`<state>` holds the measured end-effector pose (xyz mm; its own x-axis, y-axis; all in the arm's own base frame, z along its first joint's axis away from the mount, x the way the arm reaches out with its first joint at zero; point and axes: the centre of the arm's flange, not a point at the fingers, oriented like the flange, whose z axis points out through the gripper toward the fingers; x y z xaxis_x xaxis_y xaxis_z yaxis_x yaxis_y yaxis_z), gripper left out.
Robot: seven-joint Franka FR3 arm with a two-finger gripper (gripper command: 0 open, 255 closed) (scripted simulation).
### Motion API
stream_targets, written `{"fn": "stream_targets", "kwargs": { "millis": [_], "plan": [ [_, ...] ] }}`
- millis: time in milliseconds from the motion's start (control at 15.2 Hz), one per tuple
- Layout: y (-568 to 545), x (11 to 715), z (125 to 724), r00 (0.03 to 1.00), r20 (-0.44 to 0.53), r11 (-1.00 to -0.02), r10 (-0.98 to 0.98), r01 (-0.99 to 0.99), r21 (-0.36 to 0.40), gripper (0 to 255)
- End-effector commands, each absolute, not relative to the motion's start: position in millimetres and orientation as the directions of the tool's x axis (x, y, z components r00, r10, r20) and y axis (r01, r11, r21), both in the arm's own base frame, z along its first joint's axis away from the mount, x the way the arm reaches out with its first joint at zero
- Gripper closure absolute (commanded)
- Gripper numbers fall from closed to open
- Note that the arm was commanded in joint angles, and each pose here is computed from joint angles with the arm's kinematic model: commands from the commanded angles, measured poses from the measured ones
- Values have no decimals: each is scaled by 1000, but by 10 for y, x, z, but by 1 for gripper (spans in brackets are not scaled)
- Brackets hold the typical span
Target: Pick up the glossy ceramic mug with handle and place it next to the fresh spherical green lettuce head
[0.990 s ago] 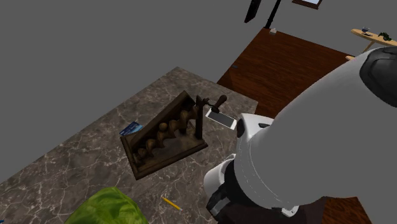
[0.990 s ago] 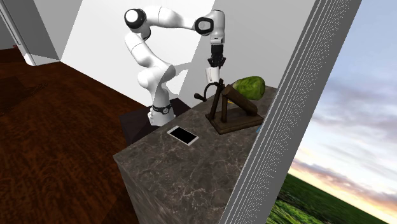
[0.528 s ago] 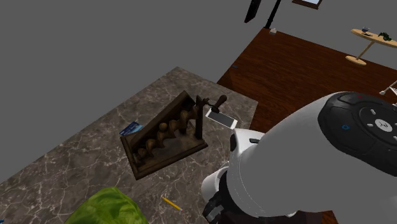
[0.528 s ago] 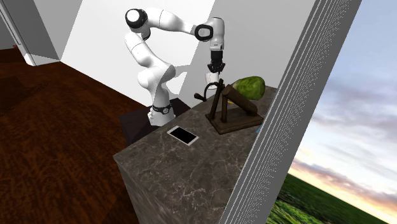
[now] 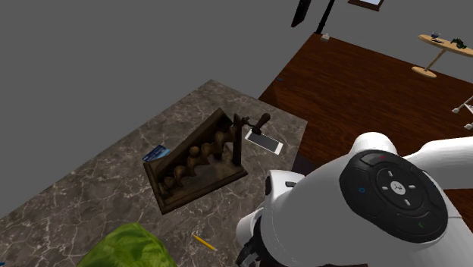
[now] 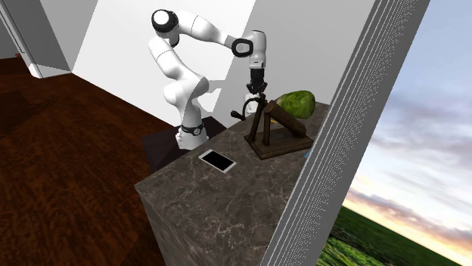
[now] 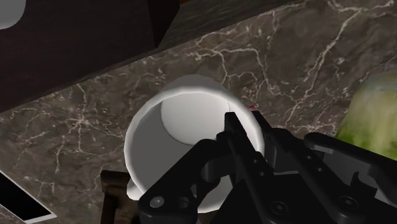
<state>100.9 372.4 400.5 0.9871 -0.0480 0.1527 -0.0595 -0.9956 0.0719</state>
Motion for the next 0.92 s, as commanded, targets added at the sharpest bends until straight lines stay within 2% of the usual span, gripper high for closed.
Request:
{"fn": "stream_targets", "kwargs": {
  "millis": [0, 396, 858],
  "plan": [
    [3726, 1014, 3901, 987, 153, -996, -48, -59, 71, 255],
    [3726, 1014, 3583, 987, 153, -996, -48, -59, 71, 255],
    [3726, 1014, 3583, 987, 153, -996, -48, -59, 71, 255]
  ]
}}
